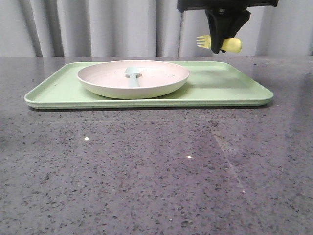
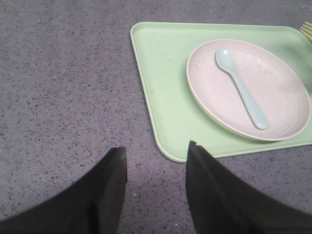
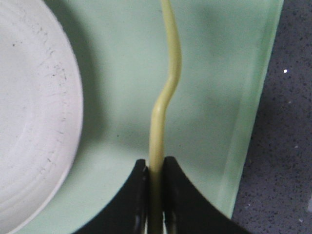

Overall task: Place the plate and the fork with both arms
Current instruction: 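Lower the fork onto the tray beside the plate and open, then raise the right gripper away from the tray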

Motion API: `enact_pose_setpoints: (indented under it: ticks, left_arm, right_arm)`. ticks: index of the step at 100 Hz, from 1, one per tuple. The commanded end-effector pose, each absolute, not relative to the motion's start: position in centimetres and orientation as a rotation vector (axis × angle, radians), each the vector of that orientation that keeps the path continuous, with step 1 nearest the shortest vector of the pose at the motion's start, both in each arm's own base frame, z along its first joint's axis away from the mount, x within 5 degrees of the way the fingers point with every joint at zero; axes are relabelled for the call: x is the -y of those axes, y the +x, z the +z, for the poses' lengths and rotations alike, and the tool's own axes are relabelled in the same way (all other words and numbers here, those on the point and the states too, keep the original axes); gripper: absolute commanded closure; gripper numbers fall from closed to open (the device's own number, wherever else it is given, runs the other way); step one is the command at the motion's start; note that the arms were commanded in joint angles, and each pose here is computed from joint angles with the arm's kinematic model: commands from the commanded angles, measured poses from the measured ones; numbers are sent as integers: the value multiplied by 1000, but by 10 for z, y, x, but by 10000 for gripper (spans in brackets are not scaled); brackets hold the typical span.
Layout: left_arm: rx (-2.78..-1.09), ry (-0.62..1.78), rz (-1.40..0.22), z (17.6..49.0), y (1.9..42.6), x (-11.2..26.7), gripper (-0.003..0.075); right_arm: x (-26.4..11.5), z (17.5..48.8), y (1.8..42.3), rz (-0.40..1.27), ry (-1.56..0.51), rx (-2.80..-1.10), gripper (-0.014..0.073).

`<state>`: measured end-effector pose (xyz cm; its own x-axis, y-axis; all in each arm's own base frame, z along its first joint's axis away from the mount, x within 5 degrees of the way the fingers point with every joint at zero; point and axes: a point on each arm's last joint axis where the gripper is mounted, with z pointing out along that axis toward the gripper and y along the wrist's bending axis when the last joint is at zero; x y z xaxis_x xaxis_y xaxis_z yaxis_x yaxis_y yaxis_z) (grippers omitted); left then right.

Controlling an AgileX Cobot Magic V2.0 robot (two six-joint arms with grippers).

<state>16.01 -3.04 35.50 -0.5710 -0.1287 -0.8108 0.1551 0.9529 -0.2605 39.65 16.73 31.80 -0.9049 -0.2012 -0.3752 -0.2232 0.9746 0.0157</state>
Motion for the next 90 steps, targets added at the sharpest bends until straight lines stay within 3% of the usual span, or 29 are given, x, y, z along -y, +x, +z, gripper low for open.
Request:
enact_pose_setpoints:
  ticks: [1, 27, 34, 44, 51, 90]
  left_arm:
    - [-2055, -11, -388, 369, 161, 29, 426]
    - [-2060, -10, -391, 369, 161, 30, 426]
    - [-2061, -10, -391, 369, 161, 30, 426]
    - [-2061, -10, -391, 369, 161, 30, 426]
    - [-2061, -10, -391, 369, 161, 30, 426]
    - [-2055, -12, -390, 369, 161, 29, 426]
  right_arm:
    - [-159, 340, 389, 71, -295, -2719, 566]
    - [-161, 330, 394, 64, -298, -2736, 539]
    - [-162, 331, 394, 66, -298, -2733, 434]
    - [-161, 330, 394, 64, -298, -2736, 204]
    - [-161, 330, 394, 64, -298, -2737, 114]
    - [-160, 335, 390, 63, -281, -2748, 109]
